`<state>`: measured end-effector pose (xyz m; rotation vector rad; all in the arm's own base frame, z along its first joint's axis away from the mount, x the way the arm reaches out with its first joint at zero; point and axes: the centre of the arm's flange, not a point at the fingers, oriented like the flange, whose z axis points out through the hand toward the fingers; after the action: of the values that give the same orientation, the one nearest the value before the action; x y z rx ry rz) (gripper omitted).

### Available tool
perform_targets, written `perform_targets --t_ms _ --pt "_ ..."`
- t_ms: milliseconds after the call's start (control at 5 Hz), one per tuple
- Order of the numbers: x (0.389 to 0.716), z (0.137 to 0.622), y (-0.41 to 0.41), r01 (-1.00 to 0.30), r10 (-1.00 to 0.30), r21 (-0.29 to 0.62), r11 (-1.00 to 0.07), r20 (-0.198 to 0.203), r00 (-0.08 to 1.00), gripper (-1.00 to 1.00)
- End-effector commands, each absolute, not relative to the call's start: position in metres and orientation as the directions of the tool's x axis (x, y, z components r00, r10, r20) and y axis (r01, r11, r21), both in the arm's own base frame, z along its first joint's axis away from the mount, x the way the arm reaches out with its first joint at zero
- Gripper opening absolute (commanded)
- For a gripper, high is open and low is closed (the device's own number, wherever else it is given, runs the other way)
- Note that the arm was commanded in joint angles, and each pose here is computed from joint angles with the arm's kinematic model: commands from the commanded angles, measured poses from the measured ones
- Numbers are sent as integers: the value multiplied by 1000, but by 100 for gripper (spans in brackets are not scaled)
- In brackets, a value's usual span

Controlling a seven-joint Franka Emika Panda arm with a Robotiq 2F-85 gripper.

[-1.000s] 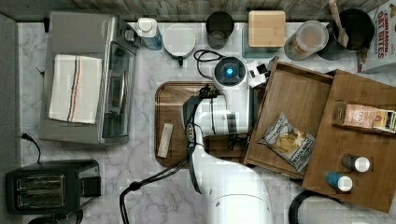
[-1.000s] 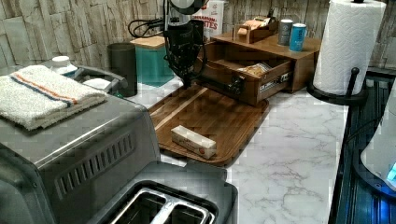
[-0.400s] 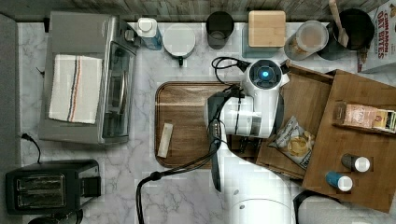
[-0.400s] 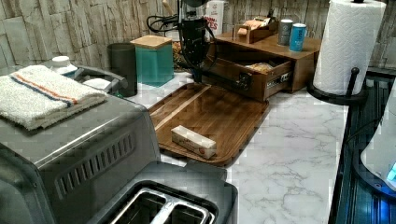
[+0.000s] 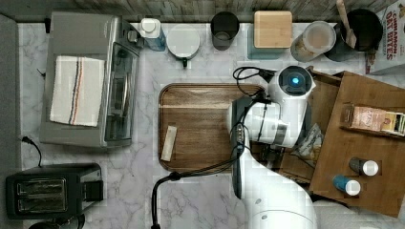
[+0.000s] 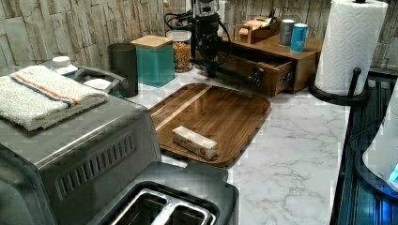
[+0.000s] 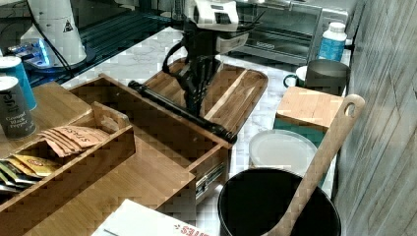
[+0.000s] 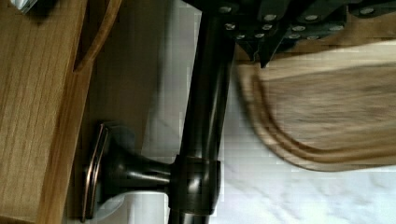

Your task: Close the drawer.

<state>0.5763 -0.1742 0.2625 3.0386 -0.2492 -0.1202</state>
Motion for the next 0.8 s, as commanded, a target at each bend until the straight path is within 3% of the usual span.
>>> perform_targets --t_ms 200,400,600,800 --pt "454 340 -400 -505 -502 125 -854 63 863 -100" --pt "445 341 -419 -536 -530 134 -834 80 844 -100" --pt "442 338 -415 -467 -464 47 -883 68 883 -100" --pt "442 338 -415 -467 -464 47 -883 69 883 -100"
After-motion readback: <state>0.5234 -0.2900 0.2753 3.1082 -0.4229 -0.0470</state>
